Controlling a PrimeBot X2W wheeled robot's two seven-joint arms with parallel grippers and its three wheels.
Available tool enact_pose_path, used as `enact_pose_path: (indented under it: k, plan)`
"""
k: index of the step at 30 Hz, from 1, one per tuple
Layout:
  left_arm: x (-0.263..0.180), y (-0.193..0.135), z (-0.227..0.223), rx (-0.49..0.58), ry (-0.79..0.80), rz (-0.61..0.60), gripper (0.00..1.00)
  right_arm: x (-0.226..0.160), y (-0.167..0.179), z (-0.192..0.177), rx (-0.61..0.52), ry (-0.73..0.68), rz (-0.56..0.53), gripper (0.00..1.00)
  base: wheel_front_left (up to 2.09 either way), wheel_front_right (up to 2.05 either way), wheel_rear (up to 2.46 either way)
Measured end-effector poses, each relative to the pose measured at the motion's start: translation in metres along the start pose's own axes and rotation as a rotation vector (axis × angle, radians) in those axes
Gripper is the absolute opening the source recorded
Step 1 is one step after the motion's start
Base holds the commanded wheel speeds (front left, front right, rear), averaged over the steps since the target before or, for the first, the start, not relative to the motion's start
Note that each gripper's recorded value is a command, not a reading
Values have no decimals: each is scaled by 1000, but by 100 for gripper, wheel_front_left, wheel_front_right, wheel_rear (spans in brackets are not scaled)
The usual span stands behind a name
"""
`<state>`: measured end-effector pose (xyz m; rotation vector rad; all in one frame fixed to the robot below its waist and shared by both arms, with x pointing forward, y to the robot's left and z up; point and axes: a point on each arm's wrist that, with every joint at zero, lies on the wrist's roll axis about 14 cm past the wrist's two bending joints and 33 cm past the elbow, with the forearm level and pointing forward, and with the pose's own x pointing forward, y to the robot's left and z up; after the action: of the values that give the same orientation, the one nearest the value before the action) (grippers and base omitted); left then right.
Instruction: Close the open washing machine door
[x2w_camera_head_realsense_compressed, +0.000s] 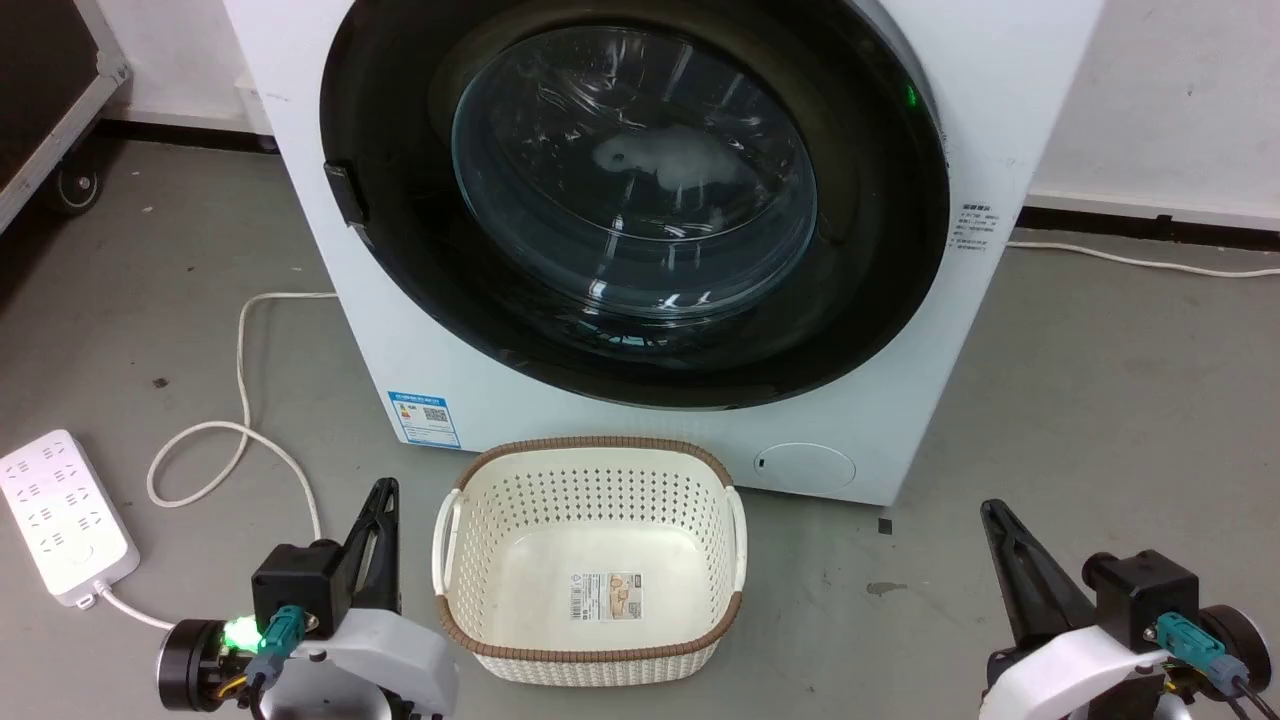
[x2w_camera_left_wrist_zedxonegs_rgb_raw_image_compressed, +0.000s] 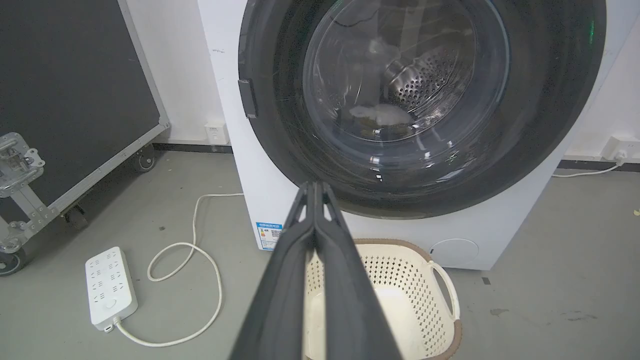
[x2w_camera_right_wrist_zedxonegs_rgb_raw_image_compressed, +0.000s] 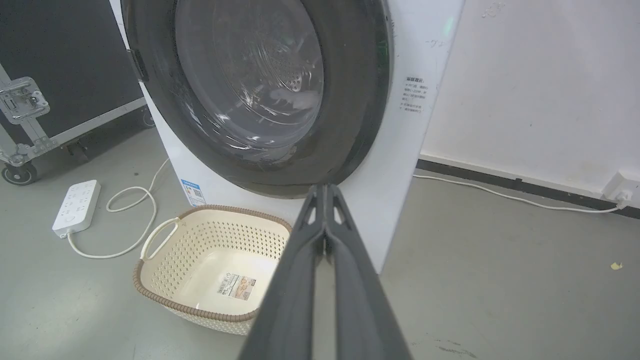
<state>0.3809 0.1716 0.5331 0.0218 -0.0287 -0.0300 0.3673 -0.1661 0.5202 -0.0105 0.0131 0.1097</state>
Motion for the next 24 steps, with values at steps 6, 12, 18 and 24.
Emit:
enact_pose_path:
  k: [6, 12, 18, 24]
  plan:
    - [-2, 2, -1, 9, 8, 8, 0, 1, 2, 0, -9, 6, 6, 0, 0, 0, 0]
    - [-4, 4, -1, 18, 14, 17, 0, 2, 4, 1, -20, 5, 12, 0, 0, 0, 0]
    - [-5, 5, -2, 24, 19, 28, 0, 2, 6, 1, -28, 8, 18, 0, 0, 0, 0]
    - [-5, 6, -2, 26, 19, 31, 0, 2, 6, 2, -28, 7, 19, 0, 0, 0, 0]
